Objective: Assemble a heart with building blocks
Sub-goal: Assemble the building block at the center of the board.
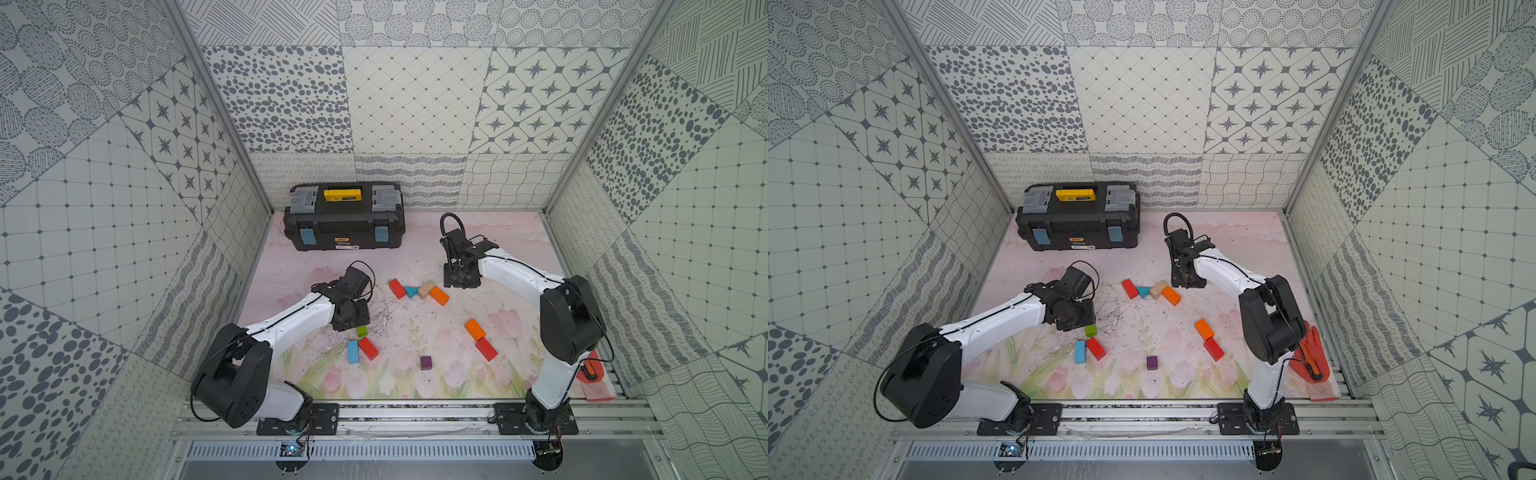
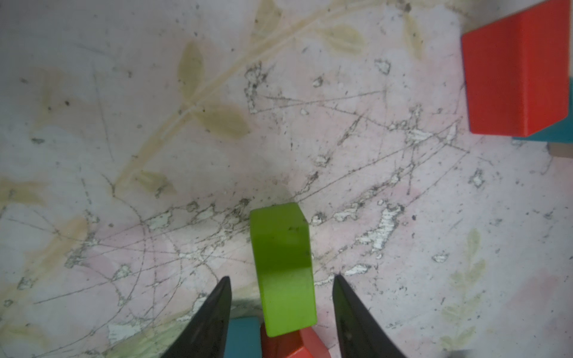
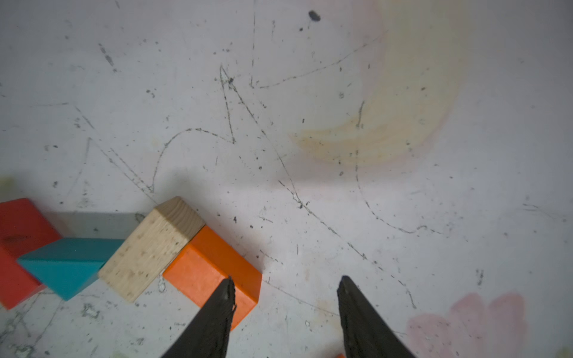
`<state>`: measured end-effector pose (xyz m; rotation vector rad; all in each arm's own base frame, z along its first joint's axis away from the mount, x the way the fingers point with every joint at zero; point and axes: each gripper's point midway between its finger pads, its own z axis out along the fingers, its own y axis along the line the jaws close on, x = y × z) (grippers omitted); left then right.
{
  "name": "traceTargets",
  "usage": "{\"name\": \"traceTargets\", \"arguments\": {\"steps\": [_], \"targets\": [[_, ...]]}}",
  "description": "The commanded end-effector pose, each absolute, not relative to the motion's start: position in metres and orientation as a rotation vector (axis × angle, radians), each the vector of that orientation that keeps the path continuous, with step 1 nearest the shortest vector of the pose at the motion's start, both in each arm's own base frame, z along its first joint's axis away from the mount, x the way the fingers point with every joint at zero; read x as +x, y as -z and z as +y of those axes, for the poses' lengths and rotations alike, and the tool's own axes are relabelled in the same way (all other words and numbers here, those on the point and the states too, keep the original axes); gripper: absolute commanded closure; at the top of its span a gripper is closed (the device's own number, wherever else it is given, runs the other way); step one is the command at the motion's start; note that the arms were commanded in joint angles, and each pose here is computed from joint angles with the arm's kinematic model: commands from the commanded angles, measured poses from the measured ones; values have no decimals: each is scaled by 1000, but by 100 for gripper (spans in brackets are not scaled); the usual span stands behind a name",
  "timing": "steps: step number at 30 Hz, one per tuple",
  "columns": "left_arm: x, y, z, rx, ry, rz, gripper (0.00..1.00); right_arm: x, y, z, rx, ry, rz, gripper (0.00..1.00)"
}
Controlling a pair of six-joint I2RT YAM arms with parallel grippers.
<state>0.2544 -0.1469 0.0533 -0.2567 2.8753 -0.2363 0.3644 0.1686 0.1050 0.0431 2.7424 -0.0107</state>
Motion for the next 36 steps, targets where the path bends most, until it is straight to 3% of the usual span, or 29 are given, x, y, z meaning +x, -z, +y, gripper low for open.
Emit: {"name": "traceTargets", "arguments": {"steps": [1, 5, 13, 16, 18, 25, 27, 33, 36], "targets": [[263, -46, -148, -161, 161, 2922, 47, 350, -123, 161, 66, 9, 2709, 43], [260, -37, -149, -149, 133, 2974, 55, 338, -122, 160, 79, -21, 2711, 43], [265, -31, -155, -68, 98, 3025, 88, 330, -130, 159, 106, -70, 2682, 47], [279, -46, -163, 34, 91, 2997, 95, 330, -132, 159, 114, -82, 2669, 47], [289, -52, -171, 126, 101, 2975, 93, 330, -127, 160, 122, -96, 2666, 47], [280, -42, -182, 293, 22, 3052, 53, 323, -106, 164, 132, -139, 2691, 46], [275, -44, -183, 338, -7, 3047, 49, 321, -106, 163, 129, -135, 2694, 45], [259, -32, -173, 346, -58, 3103, 62, 317, -104, 160, 116, -127, 2699, 45], [258, -24, -169, 354, -111, 3129, 82, 316, -105, 159, 118, -128, 2697, 47]]}}
